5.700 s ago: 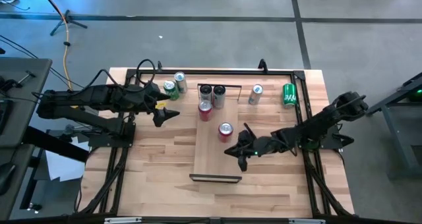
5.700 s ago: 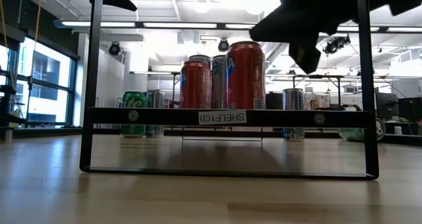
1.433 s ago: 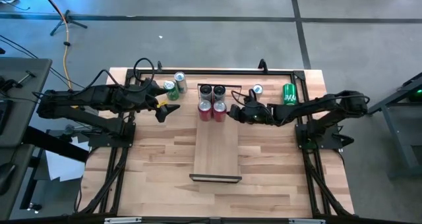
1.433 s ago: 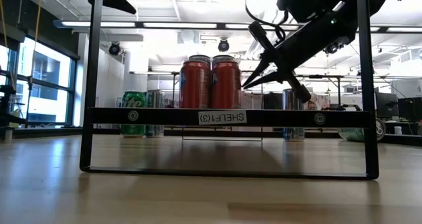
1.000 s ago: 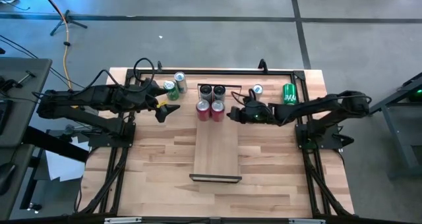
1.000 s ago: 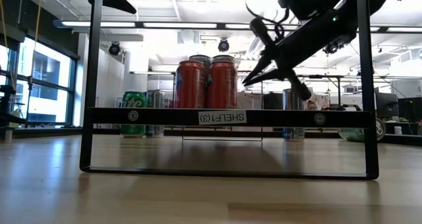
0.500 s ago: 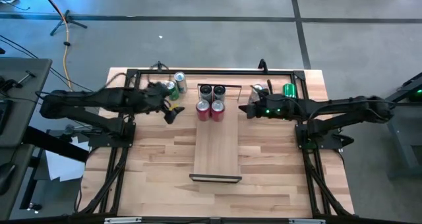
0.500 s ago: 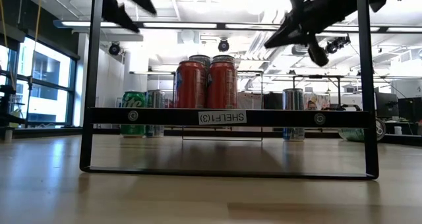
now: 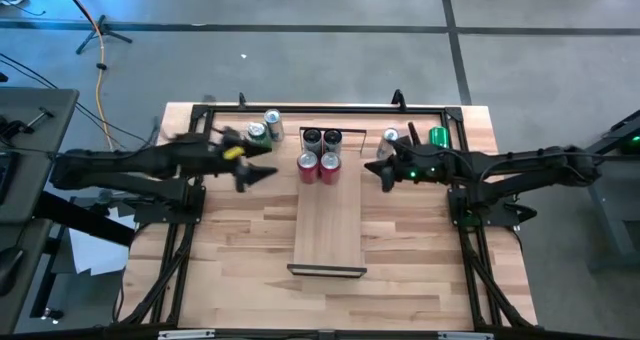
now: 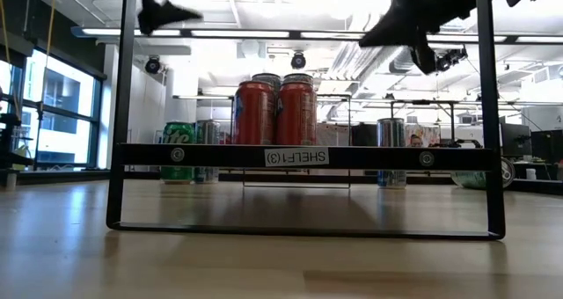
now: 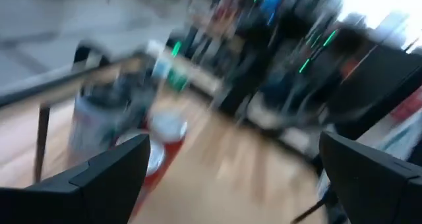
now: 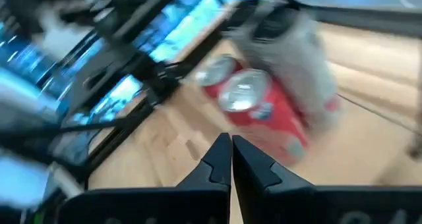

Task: Place canned beverage on shelf
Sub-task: Put the left blue soda can on the shelf

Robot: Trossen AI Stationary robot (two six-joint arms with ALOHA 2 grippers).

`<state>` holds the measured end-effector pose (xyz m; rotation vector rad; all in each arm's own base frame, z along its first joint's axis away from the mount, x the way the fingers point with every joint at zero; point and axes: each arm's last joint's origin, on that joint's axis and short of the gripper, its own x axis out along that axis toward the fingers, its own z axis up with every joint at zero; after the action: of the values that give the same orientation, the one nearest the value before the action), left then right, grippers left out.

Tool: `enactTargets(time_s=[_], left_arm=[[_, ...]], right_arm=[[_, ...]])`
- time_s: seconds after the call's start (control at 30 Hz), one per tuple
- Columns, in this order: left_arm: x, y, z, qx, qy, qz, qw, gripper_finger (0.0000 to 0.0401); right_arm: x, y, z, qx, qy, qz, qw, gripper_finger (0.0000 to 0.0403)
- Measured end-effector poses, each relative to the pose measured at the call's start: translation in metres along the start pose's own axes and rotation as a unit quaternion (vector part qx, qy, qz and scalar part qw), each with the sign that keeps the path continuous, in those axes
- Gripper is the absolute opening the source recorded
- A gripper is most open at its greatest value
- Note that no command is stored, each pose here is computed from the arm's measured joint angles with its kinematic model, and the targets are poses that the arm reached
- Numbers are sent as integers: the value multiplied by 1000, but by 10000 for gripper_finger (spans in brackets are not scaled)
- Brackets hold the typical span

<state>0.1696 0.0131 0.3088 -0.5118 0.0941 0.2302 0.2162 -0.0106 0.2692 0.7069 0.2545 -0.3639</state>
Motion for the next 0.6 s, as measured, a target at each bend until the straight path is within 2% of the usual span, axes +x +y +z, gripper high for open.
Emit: enactTargets(time_s=[0.07, 0.13, 0.3, 0.4, 0.6], left_arm=[[-17, 1, 5, -8, -50, -17, 999, 397], [-31, 4, 7, -9, -83, -3, 997, 397], [-51, 10, 7, 12, -98, 31, 995, 397], [-55, 9, 9, 11, -110, 27, 993, 397], [-50, 9, 8, 12, -104, 25, 994, 397]], right_arm=[[-1, 7, 1, -46, -4, 37, 998, 0], [-2, 16, 4, -88, -19, 89, 992, 0], [-9, 35, 9, -203, -64, 204, 956, 0], [-11, 39, 11, -237, -86, 220, 942, 0], [-11, 39, 12, -225, -93, 216, 946, 0]])
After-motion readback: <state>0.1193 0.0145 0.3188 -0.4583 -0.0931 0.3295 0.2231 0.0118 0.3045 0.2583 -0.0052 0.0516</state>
